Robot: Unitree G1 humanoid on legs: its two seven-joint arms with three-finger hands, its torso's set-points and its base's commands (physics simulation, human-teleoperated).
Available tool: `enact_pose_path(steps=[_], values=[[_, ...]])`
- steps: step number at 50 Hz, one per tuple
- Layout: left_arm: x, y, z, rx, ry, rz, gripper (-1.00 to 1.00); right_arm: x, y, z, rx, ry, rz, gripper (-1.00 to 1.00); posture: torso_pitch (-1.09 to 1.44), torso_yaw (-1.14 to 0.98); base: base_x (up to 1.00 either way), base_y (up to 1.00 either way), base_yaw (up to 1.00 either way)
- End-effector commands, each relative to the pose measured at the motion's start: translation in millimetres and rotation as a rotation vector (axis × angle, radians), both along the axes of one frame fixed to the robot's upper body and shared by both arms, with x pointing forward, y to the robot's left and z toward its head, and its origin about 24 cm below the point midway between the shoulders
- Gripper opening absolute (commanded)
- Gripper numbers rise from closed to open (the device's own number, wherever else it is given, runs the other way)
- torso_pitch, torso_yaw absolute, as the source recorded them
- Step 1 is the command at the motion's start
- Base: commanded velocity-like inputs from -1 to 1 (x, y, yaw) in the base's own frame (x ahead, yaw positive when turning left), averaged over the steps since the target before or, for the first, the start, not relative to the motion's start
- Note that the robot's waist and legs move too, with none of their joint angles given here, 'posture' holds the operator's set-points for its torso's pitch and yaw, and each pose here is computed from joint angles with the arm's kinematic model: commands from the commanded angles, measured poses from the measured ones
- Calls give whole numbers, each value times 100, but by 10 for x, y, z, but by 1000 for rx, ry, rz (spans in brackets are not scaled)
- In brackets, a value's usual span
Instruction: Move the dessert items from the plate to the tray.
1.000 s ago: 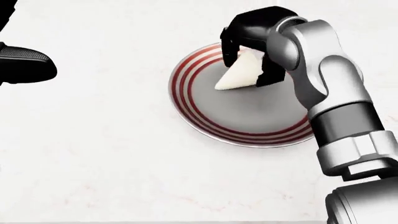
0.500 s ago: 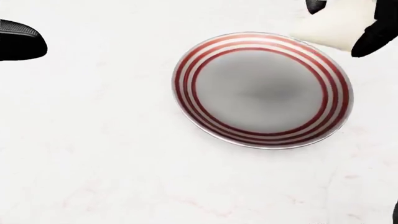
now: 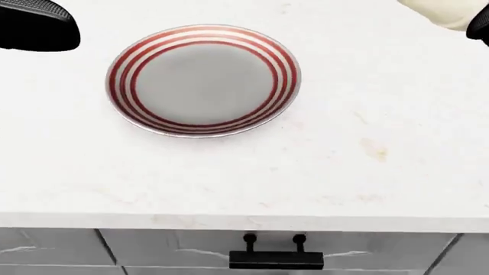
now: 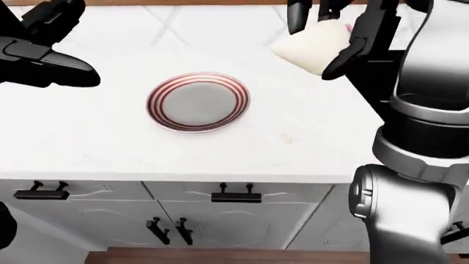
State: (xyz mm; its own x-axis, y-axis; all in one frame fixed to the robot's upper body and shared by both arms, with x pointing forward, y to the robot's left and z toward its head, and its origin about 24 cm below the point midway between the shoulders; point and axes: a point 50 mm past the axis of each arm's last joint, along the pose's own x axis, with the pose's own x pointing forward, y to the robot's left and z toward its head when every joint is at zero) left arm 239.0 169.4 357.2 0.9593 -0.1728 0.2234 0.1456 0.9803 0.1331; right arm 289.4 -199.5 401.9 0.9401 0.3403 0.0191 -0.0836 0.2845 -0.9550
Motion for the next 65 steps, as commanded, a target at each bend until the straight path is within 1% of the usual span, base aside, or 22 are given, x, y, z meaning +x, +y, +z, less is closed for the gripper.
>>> enact_pose_path(steps=[1,4,9,15,19,21,26,38,42,52,56,65], values=[[-59,-16,78,-16,-53,-13,100,-72,-38,76,15,-51,-18,-100,0,0,-70,-88,0],[-66,-30,60,-22,-56,-17,100,-71,-38,19,8,-40,-16,-100,0,0,-31,-100,0],[-59,-59,14,-28,-55,-25,100,-99,-19,8,20,-41,-7,-100,0,0,-21,-100,0],[-59,-54,-2,-17,-61,-19,100,-78,1,-34,24,-36,2,-100,0,0,-6,-100,0],[-43,-71,-37,-11,-62,-18,100,-75,-21,-27,31,-43,-3,-100,0,0,0,-100,0],[-44,-90,-44,-10,-61,-22,100,-93,-13,-34,49,-28,5,-100,0,0,0,-100,0],[-64,-96,-43,-10,-62,-27,100,-99,-9,-74,58,-13,5,-100,0,0,0,-100,0],[-59,-101,-60,-12,-63,-32,100,-68,-38,-93,68,-18,2,-100,0,0,0,-100,0],[-55,-95,-64,-11,-63,-30,100,-89,-33,-41,70,-30,3,-100,0,0,0,-100,0],[-70,-108,-53,-8,-65,-33,100,-127,-56,-5,71,-42,4,-100,0,0,0,-100,0],[-62,-97,-89,-9,-62,-30,100,-127,-68,-27,72,-40,3,-100,0,0,0,-100,0],[-72,-99,-71,-8,-65,-31,100,-149,-61,-6,73,-45,7,-100,0,0,0,-100,0]])
